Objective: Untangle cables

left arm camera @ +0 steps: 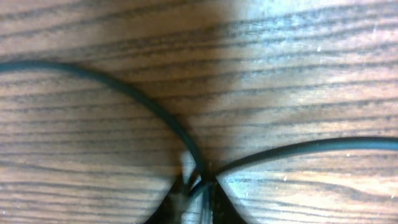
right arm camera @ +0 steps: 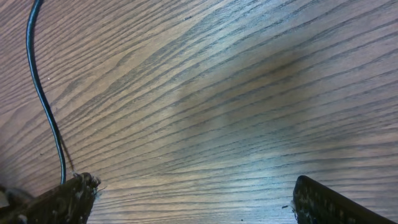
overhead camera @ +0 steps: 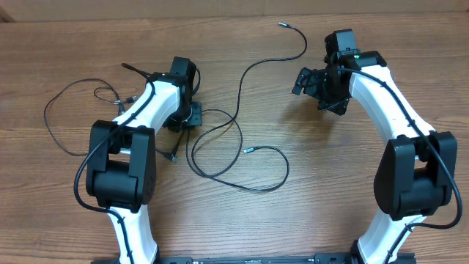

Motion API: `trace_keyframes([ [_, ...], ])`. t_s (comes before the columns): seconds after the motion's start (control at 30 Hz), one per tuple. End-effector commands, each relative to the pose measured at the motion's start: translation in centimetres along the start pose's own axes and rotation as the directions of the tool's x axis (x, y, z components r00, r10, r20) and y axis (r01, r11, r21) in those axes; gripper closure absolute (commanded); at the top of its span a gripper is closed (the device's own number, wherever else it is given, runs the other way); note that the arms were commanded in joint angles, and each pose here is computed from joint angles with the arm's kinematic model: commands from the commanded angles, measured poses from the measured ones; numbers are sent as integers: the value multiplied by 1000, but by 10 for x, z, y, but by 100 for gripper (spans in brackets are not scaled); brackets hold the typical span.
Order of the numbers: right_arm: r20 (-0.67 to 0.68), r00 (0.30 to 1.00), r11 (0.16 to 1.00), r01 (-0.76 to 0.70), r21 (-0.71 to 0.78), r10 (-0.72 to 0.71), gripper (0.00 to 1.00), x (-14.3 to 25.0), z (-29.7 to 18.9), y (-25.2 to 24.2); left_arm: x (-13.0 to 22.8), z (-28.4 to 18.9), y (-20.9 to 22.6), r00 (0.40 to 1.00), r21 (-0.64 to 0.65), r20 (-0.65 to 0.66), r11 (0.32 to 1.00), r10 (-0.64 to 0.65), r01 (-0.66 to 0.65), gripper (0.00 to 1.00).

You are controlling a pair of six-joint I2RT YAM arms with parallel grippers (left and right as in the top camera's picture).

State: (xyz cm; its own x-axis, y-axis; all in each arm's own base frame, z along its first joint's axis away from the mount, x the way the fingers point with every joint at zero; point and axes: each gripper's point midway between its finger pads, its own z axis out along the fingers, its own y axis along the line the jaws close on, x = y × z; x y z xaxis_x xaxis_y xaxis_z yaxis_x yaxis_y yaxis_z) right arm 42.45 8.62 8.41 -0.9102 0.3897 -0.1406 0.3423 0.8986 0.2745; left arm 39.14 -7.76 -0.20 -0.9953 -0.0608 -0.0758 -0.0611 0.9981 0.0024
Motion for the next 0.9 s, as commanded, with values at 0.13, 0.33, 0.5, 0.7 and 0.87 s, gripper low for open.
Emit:
trace_keyframes([
  [0.13,5,1000,1000,3,-1,-3,0,0,-1,1,15,5,-9,997,77,-71,996,-28,33,96],
  [0.33,5,1000,1000,3,-1,-3,0,0,-1,1,-11,-85,-25,990,198,139,980,-34,6,96],
  [0.5,5,1000,1000,3,-1,-3,0,0,-1,1,-5,-161,-24,955,239,293,971,-41,-32,96],
  [0.7,5,1000,1000,3,-1,-3,0,0,-1,1,4,-250,-28,864,324,499,940,-72,-108,96],
  [0.87,5,1000,1000,3,-1,-3,0,0,-1,1,4,-331,-25,690,346,713,918,-123,-194,96],
])
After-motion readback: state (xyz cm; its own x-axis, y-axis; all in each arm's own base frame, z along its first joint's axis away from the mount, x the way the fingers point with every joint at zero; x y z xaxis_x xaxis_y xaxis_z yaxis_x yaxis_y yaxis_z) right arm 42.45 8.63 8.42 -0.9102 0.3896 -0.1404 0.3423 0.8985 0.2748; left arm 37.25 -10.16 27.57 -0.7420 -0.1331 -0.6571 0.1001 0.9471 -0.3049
